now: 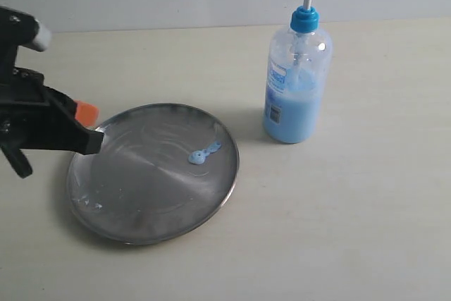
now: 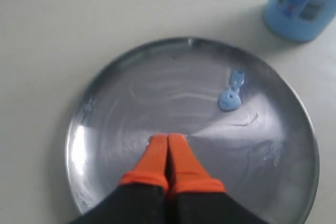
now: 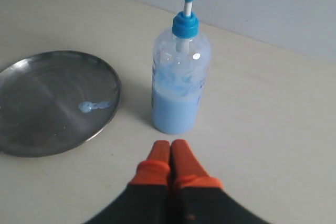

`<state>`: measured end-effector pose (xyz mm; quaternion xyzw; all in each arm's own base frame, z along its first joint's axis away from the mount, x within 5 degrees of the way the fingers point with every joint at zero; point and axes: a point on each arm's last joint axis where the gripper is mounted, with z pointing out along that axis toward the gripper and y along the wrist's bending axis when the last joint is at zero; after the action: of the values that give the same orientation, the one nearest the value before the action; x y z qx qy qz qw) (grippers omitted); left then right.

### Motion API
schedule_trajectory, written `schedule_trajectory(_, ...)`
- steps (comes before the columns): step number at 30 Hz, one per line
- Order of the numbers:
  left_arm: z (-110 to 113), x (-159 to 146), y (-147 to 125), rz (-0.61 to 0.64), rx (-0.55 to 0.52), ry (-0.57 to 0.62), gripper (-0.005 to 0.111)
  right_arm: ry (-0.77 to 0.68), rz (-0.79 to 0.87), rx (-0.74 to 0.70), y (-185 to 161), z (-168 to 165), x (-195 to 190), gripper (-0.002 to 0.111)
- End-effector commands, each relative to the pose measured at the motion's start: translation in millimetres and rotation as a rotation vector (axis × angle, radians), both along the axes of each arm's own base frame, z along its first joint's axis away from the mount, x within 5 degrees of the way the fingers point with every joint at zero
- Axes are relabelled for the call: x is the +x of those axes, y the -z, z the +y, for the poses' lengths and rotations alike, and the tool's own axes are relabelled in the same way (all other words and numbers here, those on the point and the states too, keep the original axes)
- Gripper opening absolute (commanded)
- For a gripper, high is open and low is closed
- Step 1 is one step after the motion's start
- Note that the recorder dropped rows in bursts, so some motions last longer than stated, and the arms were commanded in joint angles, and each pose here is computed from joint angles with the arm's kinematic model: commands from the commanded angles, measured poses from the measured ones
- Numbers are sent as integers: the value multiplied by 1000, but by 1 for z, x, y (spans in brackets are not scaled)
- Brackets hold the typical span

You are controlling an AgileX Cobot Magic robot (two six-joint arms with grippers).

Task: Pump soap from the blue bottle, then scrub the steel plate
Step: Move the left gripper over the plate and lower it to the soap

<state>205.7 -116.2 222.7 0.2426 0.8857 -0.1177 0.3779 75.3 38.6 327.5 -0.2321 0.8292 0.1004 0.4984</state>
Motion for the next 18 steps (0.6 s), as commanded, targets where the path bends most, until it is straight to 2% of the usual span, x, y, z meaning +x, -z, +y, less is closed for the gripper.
schedule_trajectory(1,-13,20,10,139,42,22,0,8,-66,21,-7,-7,-11,0)
schedule_trajectory(6,-29,43,17,255,82,57,0,8,-107,43,-10,-12,-20,0)
schedule_trajectory(18,-77,100,42,449,37,127,0,2,-239,127,15,-20,-38,0)
